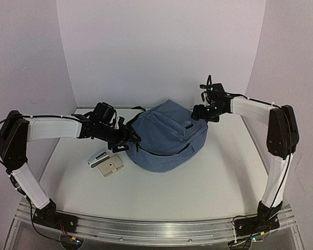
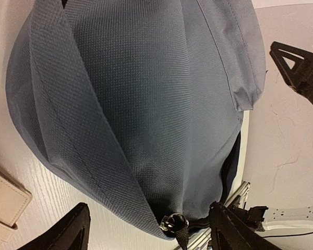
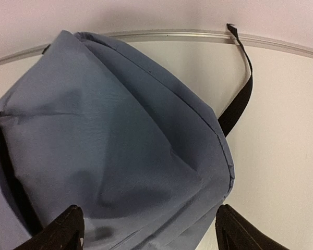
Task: Pack the student bag
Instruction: Adjust the student bag at the center of the board.
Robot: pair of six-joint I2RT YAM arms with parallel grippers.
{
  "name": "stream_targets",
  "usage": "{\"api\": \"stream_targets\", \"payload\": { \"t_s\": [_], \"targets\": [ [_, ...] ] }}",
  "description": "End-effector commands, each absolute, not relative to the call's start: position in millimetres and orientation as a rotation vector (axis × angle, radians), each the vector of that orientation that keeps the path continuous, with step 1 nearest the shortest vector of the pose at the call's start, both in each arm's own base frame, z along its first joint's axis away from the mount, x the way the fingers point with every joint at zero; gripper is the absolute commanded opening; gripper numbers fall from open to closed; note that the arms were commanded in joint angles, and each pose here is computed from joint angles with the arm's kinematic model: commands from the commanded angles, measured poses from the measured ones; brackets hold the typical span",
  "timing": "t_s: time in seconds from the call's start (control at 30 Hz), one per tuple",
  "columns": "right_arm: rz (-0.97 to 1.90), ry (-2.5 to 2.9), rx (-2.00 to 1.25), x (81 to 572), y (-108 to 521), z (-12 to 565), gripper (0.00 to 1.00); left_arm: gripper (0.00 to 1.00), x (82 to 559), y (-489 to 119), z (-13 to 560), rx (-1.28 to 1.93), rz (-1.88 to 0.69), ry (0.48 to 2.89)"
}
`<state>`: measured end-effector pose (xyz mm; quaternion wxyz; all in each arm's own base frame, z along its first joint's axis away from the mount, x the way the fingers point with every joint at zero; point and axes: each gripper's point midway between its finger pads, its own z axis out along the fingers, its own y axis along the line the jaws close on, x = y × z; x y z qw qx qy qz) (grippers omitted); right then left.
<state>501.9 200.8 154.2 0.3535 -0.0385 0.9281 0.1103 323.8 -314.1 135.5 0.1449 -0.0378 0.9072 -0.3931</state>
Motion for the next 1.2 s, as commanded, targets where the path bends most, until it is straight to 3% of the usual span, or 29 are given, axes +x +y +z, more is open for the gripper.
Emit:
{"api": "stream_targets", "payload": {
  "t_s": [0.0,0.13,0.17,0.23,0.33,0.4,0.43,0.6,0.8,1.03,1.17],
  "targets": [
    [0.414,2.389,-0.210,524.2,204.9,151.9,0.78,0.78,333.2,-315.9,144.6,-0.199,-1.176,2.556],
    [0.474,2.414,-0.273,530.0,212.9,134.4,0.66,0.76,338.4,-319.6,133.1,-0.211,-1.163,2.580],
    [0.489,2.423,-0.280,529.3,214.8,130.0,0.62,0.71,340.5,-320.8,131.7,-0.209,-1.161,2.580],
    [0.513,2.444,-0.288,526.0,217.7,121.1,0.51,0.54,345.6,-321.6,128.4,-0.209,-1.140,2.578],
    [0.555,2.469,-0.287,517.1,220.6,113.7,0.21,0.25,352.7,-317.3,125.1,-0.220,-1.085,2.570],
    [0.560,2.485,-0.268,509.9,218.0,111.8,0.03,0.13,357.7,-313.4,125.7,-0.206,-1.060,2.563],
    [0.558,2.491,-0.253,505.4,215.4,112.7,0.00,0.10,360.7,-310.9,126.1,-0.197,-1.050,2.564],
    [0.543,2.528,-0.157,469.7,201.6,119.3,0.00,0.00,383.7,-287.4,129.9,-0.191,-1.002,2.540],
    [0.524,2.597,-0.113,397.9,216.2,113.0,0.00,0.00,436.2,-266.2,136.9,-0.123,-1.015,2.463],
    [0.594,2.677,-0.144,293.5,278.0,103.2,0.00,0.00,494.5,-273.8,137.7,-0.003,-0.911,2.371],
    [0.651,2.637,-0.117,265.7,300.4,123.6,0.00,0.03,521.1,-283.7,148.9,0.040,-0.903,2.310]
  ]
}}
